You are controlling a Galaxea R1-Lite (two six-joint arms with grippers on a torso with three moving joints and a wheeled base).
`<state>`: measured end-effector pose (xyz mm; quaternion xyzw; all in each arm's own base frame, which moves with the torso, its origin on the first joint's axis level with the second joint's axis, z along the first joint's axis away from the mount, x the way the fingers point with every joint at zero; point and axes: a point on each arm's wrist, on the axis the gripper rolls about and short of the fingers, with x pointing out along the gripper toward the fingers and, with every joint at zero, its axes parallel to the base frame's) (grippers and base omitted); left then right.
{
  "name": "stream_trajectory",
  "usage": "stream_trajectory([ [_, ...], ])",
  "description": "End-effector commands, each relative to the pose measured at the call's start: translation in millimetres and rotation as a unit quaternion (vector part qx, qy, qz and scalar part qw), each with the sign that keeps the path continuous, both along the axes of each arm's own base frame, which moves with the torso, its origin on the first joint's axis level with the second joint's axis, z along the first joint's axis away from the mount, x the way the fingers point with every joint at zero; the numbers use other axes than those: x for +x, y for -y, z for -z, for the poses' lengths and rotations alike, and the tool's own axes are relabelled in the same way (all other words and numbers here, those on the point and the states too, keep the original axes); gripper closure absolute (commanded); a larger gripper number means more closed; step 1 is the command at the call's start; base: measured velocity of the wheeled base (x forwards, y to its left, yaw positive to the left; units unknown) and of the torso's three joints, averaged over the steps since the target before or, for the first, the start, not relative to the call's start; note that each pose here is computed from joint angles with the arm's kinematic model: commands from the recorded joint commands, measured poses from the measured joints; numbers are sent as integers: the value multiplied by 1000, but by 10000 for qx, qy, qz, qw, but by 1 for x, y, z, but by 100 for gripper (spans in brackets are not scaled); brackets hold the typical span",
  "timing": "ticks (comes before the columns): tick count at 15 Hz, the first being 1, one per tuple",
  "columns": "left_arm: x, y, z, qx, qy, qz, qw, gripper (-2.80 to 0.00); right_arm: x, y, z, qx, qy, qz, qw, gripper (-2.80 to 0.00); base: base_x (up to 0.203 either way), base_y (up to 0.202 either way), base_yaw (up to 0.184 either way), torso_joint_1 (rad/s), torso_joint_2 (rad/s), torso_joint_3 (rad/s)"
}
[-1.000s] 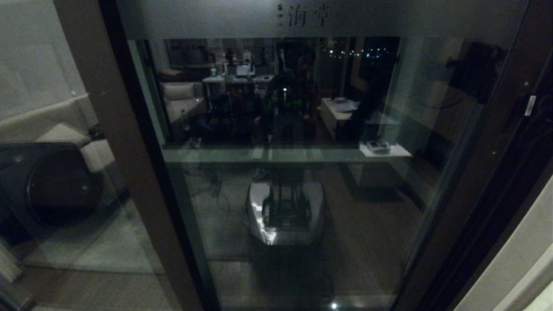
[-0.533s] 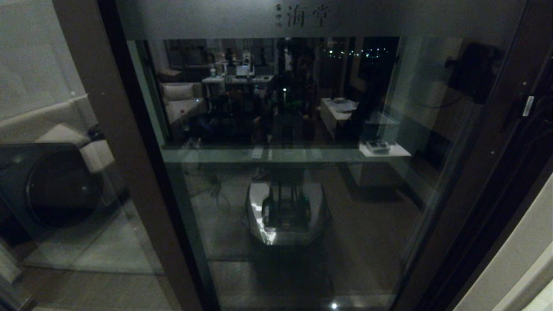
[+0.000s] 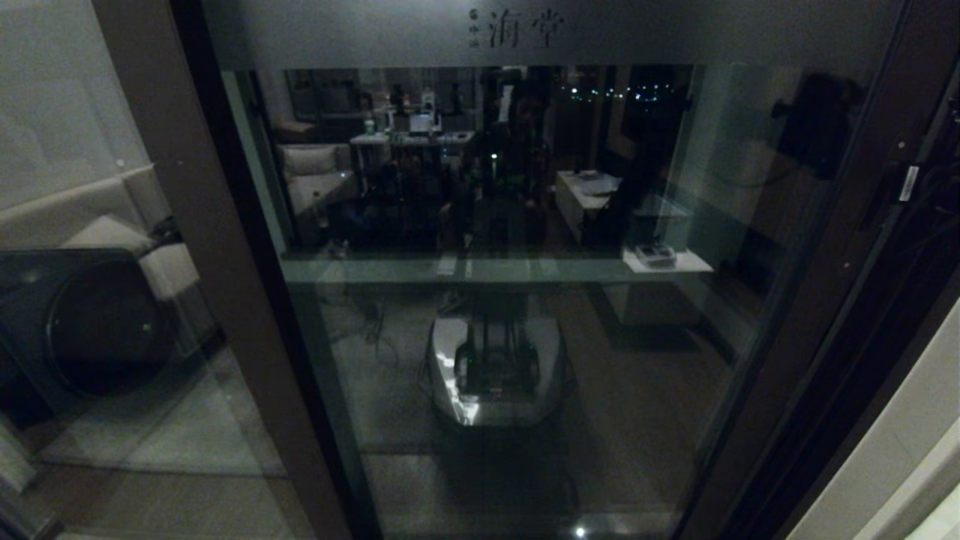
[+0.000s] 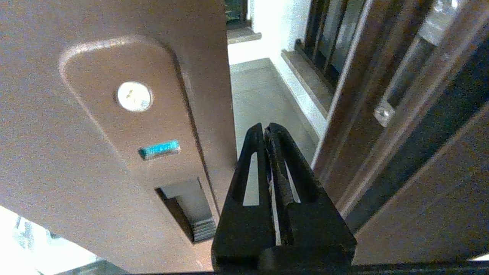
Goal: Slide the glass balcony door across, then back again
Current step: Open the slid door
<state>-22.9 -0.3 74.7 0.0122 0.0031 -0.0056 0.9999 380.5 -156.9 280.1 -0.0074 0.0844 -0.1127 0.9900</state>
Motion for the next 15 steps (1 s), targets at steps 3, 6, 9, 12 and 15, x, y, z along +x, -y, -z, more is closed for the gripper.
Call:
stream_trajectory([
  [3,0,0,0,0,-14,-2,10000,0,0,-2,-1,-10,20,-25,10000,0,0,0,0,0,0,0],
  [6,0,0,0,0,-13,-2,10000,0,4,-11,2,44,-8,-133,9999,0,0,0,0,0,0,0],
  [9,0,0,0,0,-14,-2,10000,0,7,-23,2,133,-4,-263,9996,0,0,0,0,0,0,0],
  [12,0,0,0,0,-14,-4,10000,0,9,-29,2,157,-1,-335,9993,0,0,0,0,0,0,0],
  [15,0,0,0,0,-14,-9,10000,0,13,-35,5,227,-28,-402,9989,0,0,0,0,0,0,0],
])
